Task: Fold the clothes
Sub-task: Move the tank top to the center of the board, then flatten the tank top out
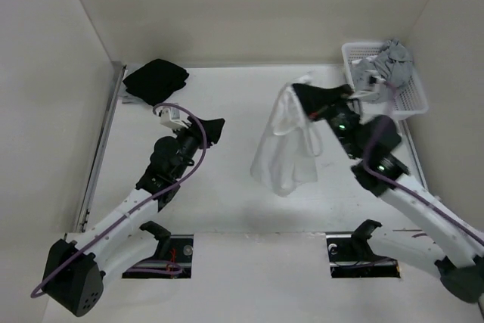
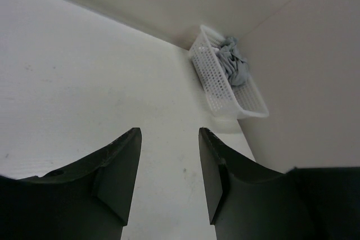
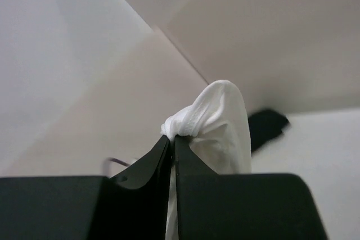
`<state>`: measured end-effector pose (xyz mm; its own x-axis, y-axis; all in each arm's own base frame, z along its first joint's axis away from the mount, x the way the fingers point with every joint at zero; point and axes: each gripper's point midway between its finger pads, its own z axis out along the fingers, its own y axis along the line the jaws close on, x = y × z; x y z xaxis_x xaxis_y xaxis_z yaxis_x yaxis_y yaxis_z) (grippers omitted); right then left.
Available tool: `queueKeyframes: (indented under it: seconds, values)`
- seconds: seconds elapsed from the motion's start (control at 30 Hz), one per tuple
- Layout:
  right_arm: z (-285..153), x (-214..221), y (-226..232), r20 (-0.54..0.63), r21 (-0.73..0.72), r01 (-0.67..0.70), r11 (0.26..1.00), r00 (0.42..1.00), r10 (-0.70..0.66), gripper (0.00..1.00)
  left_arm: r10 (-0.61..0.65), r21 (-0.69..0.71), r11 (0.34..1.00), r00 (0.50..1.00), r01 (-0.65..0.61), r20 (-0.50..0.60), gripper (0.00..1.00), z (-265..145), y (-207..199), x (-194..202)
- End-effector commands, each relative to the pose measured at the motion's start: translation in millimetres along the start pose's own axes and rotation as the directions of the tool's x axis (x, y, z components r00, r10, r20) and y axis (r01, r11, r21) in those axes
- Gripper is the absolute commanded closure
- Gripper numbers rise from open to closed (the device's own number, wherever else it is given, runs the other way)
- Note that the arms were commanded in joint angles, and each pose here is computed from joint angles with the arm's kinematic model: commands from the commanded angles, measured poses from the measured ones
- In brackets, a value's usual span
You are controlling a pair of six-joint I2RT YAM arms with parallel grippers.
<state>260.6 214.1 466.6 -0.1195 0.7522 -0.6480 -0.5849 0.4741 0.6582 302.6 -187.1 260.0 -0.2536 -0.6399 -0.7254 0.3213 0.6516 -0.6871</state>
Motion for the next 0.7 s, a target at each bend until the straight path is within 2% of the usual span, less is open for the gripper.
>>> queueKeyframes:
  seconds: [0.0, 0.1, 0.17, 0.3, 0.33, 0.37, 0.43, 0.47, 0.53, 0.57, 0.6, 0.67]
  values:
    - [29.5, 115.5, -113.5, -0.248, 0.199, 0.010, 0.980, 0.968, 0.040, 0.88, -0.014, -0.141, 0.990, 0.999, 0.008, -0.046, 0.57, -9.4, 45.0, 22.1]
    - [68.5, 162.3, -195.8, -0.369, 0.255, 0.004, 0.967, 0.925, 0.093, 0.66, -0.013, -0.204, 0.979, 0.995, -0.007, -0.099, 0.60, -12.5, 67.9, 42.2]
    - [83.0, 160.9, -228.8, -0.367, 0.322, 0.003, 0.947, 0.922, 0.121, 0.56, -0.003, -0.236, 0.971, 0.990, -0.030, -0.139, 0.61, -13.4, 77.9, 54.9]
    - [76.8, 139.4, -233.1, -0.322, 0.354, 0.069, 0.933, 0.945, 0.053, 0.45, 0.031, -0.300, 0.949, 0.973, -0.101, -0.230, 0.61, -17.4, 96.2, 80.3]
    - [65.3, 145.6, -231.0, -0.339, 0.363, 0.093, 0.927, 0.940, 0.039, 0.48, 0.050, -0.308, 0.942, 0.963, -0.133, -0.265, 0.64, -18.7, 100.0, 89.4]
    - [53.5, 152.5, -231.7, -0.360, 0.374, 0.116, 0.920, 0.933, 0.028, 0.57, 0.064, -0.309, 0.938, 0.955, -0.156, -0.289, 0.66, -19.6, 102.2, 95.6]
    - [17.8, 176.7, -242.4, -0.434, 0.424, 0.174, 0.889, 0.900, 0.031, 0.84, 0.105, -0.303, 0.928, 0.931, -0.218, -0.350, 0.71, -21.7, 105.3, 110.1]
    - [-3.9, 192.9, -247.6, -0.483, 0.448, 0.205, 0.870, 0.874, 0.043, 0.93, 0.121, -0.308, 0.919, 0.920, -0.246, -0.373, 0.72, -23.5, 108.0, 115.6]
    - [-35.5, 219.6, -249.7, -0.562, 0.463, 0.250, 0.850, 0.825, 0.064, 0.95, 0.143, -0.334, 0.898, 0.910, -0.285, -0.390, 0.73, -27.4, 114.9, 120.6]
    - [-54.1, 236.6, -247.4, -0.612, 0.456, 0.278, 0.846, 0.788, 0.071, 0.93, 0.156, -0.352, 0.885, 0.907, -0.304, -0.392, 0.73, -29.2, 120.1, 121.6]
    - [-71.8, 252.0, -242.8, -0.652, 0.446, 0.301, 0.843, 0.754, 0.076, 0.85, 0.166, -0.362, 0.875, 0.903, -0.320, -0.396, 0.71, -30.4, 124.2, 122.4]
    - [-91.8, 265.4, -237.5, -0.687, 0.441, 0.336, 0.832, 0.723, 0.072, 0.71, 0.168, -0.391, 0.856, 0.898, -0.337, -0.407, 0.66, -33.9, 134.2, 124.9]
